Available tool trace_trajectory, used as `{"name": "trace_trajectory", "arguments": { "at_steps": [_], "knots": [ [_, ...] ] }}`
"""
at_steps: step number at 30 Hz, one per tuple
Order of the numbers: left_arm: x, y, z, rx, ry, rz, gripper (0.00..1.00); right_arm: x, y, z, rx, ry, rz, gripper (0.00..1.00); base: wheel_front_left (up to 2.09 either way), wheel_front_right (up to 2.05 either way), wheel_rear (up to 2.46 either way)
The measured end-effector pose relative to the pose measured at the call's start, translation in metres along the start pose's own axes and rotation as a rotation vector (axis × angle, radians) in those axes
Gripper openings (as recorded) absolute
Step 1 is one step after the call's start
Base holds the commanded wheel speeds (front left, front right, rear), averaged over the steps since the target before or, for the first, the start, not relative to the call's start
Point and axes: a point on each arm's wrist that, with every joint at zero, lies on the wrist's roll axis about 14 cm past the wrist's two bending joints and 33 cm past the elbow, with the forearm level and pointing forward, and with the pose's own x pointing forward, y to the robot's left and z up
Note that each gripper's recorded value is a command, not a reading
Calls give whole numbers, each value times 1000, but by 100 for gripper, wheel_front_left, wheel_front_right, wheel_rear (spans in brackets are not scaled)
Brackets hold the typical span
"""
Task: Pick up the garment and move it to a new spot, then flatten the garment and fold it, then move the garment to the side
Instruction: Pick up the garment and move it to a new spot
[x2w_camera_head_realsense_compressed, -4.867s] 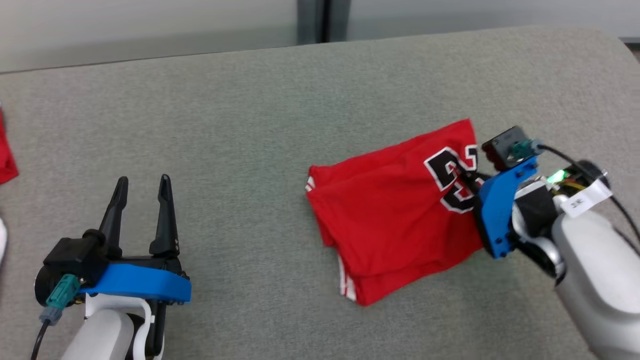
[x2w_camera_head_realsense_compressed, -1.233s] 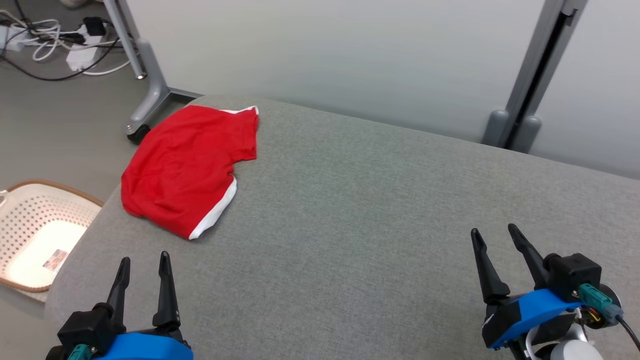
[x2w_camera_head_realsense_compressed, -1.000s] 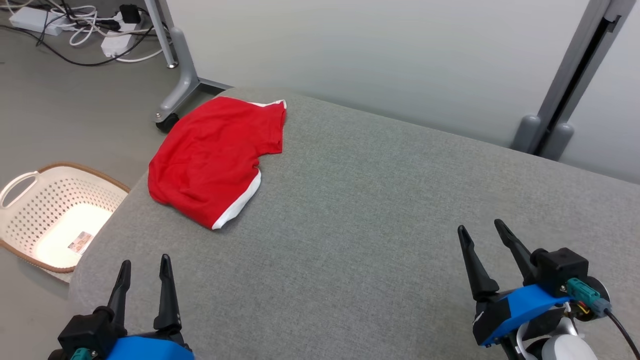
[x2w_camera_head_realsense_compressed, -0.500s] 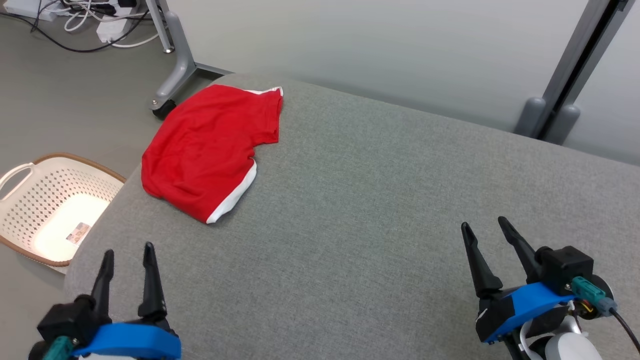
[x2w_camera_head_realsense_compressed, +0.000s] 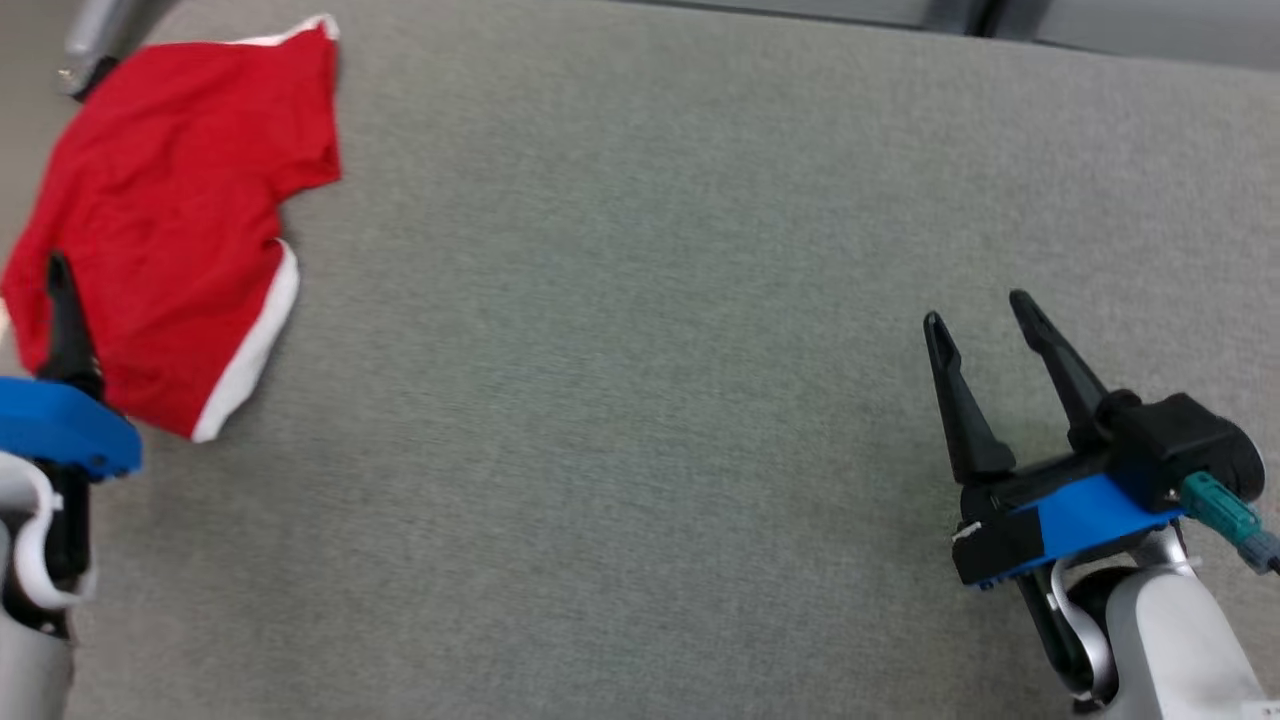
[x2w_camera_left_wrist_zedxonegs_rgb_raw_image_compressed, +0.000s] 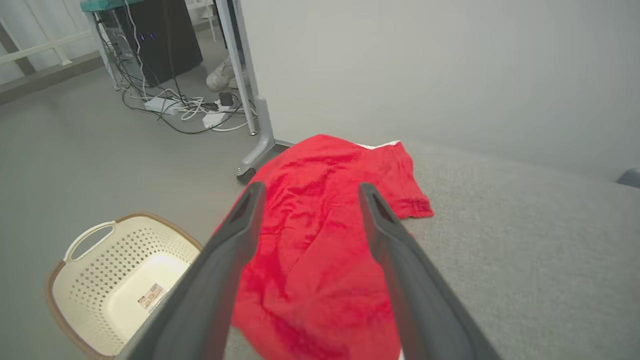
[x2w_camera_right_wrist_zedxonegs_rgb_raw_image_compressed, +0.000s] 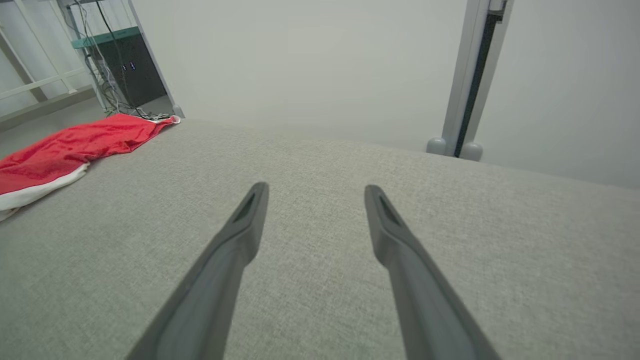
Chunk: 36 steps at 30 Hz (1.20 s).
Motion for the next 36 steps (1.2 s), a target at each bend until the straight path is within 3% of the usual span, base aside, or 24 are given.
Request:
{"name": "trace_trajectory", "arguments": {
  "at_steps": [4, 10, 14, 17, 20, 21, 22, 23, 31, 36],
  "knots": [
    [50, -13, -8, 17, 57, -12, 100, 4, -24, -17, -9, 24, -36, 100, 0, 0, 0],
    [96, -11, -56, -95, 233, 55, 100, 1, -55, -36, -19, 54, -100, 100, 0, 0, 0],
    [101, -15, -109, -192, 470, 86, 100, -5, -70, -40, -31, 61, -139, 100, 0, 0, 0],
    [103, -19, -127, -288, 616, 112, 100, -10, -78, -42, -37, 64, -160, 100, 0, 0, 0],
    [100, -21, -133, -305, 755, 112, 100, -11, -82, -41, -39, 58, -171, 100, 0, 0, 0],
    [100, -21, -132, -303, 777, 111, 69, -12, -83, -41, -39, 55, -175, 100, 0, 0, 0],
    [100, -24, -130, -302, 787, 101, 18, -12, -84, -41, -39, 55, -178, 100, 0, 0, 0],
    [100, -26, -128, -299, 791, 97, 0, -12, -84, -41, -37, 55, -180, 100, 0, 0, 0],
    [94, -27, -102, -241, 695, 41, 0, -13, -77, -25, -23, 9, -173, 100, 0, 0, 0],
    [89, -22, -46, -218, 544, -21, 0, -17, -64, 3, -15, -63, -155, 100, 0, 0, 0]
  ]
}}
